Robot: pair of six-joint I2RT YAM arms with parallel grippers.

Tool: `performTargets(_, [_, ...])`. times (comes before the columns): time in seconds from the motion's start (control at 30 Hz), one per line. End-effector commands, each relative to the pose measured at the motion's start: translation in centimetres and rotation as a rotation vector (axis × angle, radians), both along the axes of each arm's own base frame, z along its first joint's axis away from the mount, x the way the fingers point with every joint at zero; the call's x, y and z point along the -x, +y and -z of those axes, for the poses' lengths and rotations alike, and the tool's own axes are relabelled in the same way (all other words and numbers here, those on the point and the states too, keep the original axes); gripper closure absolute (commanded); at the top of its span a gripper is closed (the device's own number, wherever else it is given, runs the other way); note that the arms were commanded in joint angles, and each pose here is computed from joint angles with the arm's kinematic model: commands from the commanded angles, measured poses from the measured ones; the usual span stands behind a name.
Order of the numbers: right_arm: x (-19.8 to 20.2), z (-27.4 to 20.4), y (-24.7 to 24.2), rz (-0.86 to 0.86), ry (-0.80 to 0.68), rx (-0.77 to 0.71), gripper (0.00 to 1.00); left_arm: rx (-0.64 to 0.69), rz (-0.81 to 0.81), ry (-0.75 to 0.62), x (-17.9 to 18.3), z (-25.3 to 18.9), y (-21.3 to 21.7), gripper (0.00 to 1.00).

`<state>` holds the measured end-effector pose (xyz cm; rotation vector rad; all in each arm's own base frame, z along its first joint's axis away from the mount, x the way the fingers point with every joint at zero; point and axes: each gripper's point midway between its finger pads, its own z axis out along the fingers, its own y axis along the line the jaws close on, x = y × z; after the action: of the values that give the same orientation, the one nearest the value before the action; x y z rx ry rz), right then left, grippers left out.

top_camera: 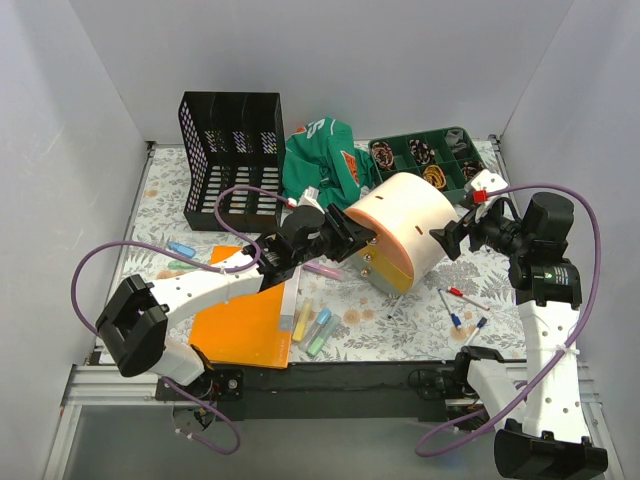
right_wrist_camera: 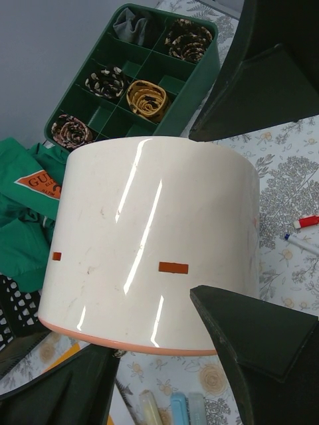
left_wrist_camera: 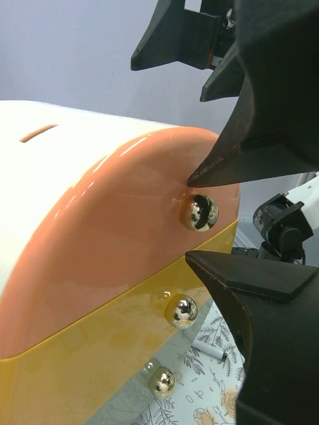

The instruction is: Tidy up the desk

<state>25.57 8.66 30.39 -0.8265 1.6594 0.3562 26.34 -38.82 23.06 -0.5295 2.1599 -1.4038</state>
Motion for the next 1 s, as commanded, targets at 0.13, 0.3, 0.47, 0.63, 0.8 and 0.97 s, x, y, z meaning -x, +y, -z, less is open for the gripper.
performTargets(0.13, [0.0, -0.7, 0.1, -0.011, -0.031, -0.016, 0.02, 0.065, 0.021, -0.070, 0.7, -3.7, -0.4, 0.57])
performTargets(0.3, [0.1, -0.9, 0.1, -0.009, -0.035, -0.018, 0.02, 0.051, 0.034, -0.050, 0.6, -2.4, -0.9, 0.60])
performTargets(0.47, [0.1, -0.9, 0.1, -0.011, -0.035, -0.021, 0.02, 0.044, 0.025, -0.061, 0.4, -2.4, -0.8, 0.62])
performTargets(0.63, [0.2, -1.2, 0.1, -0.016, -0.039, -0.027, 0.01, 0.033, 0.025, -0.060, 0.4, -2.0, -0.7, 0.62])
performTargets(0.8, [0.3, -1.3, 0.1, -0.018, -0.039, -0.031, 0.01, 0.019, 0.029, -0.048, 0.4, -1.1, -0.8, 0.61])
performTargets(0.97, [0.4, -1.4, 0.2, -0.021, -0.040, -0.035, 0.01, 0.020, 0.037, -0.050, 0.4, -1.1, -1.0, 0.61])
